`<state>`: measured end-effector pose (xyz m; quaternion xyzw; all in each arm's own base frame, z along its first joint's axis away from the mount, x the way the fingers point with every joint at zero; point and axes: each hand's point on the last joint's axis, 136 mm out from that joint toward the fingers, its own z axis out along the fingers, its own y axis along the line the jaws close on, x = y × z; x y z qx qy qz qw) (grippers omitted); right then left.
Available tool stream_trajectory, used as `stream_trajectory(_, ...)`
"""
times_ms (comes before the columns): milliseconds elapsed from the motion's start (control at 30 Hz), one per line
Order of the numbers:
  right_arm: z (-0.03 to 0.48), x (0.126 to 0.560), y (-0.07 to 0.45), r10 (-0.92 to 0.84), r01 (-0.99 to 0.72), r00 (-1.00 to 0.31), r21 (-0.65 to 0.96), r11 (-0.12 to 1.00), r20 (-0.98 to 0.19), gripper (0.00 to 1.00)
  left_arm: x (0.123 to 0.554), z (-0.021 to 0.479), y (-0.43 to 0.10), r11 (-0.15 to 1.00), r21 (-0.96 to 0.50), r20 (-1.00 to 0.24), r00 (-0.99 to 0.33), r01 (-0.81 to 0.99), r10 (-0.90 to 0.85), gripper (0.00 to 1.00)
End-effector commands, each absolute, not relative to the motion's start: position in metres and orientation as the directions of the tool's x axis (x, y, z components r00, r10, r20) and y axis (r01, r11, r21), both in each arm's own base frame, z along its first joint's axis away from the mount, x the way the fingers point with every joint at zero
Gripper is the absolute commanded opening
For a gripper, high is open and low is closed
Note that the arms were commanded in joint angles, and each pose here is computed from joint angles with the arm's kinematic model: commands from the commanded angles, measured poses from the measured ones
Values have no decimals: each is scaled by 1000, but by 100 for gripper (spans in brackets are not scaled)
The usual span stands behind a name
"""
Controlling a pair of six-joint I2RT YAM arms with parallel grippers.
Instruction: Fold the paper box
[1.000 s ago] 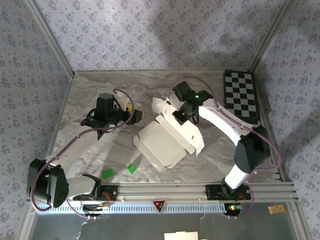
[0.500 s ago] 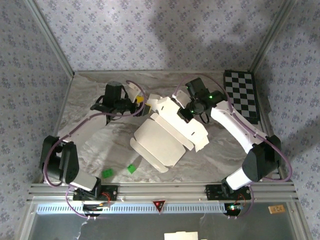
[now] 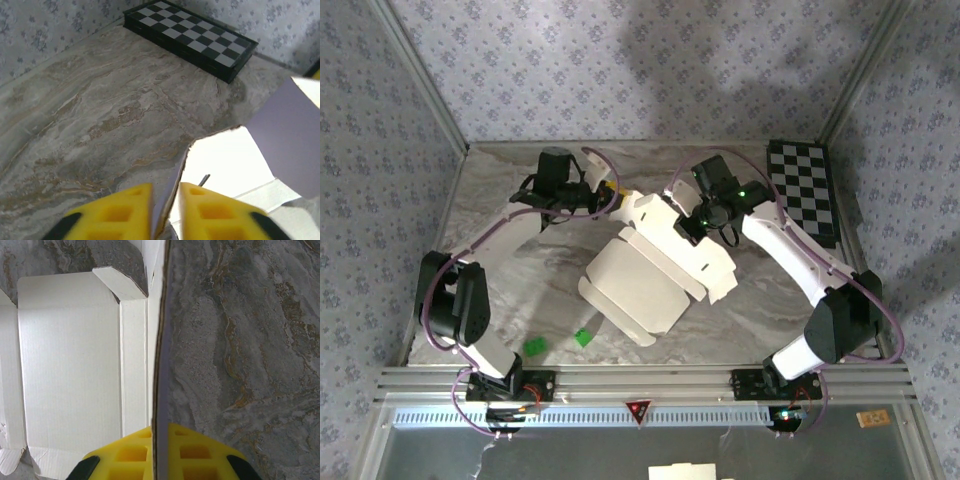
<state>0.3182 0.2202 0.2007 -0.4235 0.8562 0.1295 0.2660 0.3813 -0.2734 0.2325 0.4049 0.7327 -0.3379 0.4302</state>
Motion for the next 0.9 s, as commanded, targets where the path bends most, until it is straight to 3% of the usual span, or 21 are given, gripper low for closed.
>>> stream_trajectory(0, 205, 325, 220, -626, -774, -520, 12, 633, -581, 0, 371, 247, -279, 398, -121, -916, -257, 909, 307, 11)
stream_trajectory(233, 204, 342, 216, -568, -706, -584, 17, 708, -581, 0, 359, 245, -283, 405, -134, -898, -284, 904, 336, 4)
stream_trajectory(867, 192, 360, 226, -559, -614, -624, -101, 783, -546, 0, 345, 192, -288, 535, -304, -826, -498, 789, 265, 2)
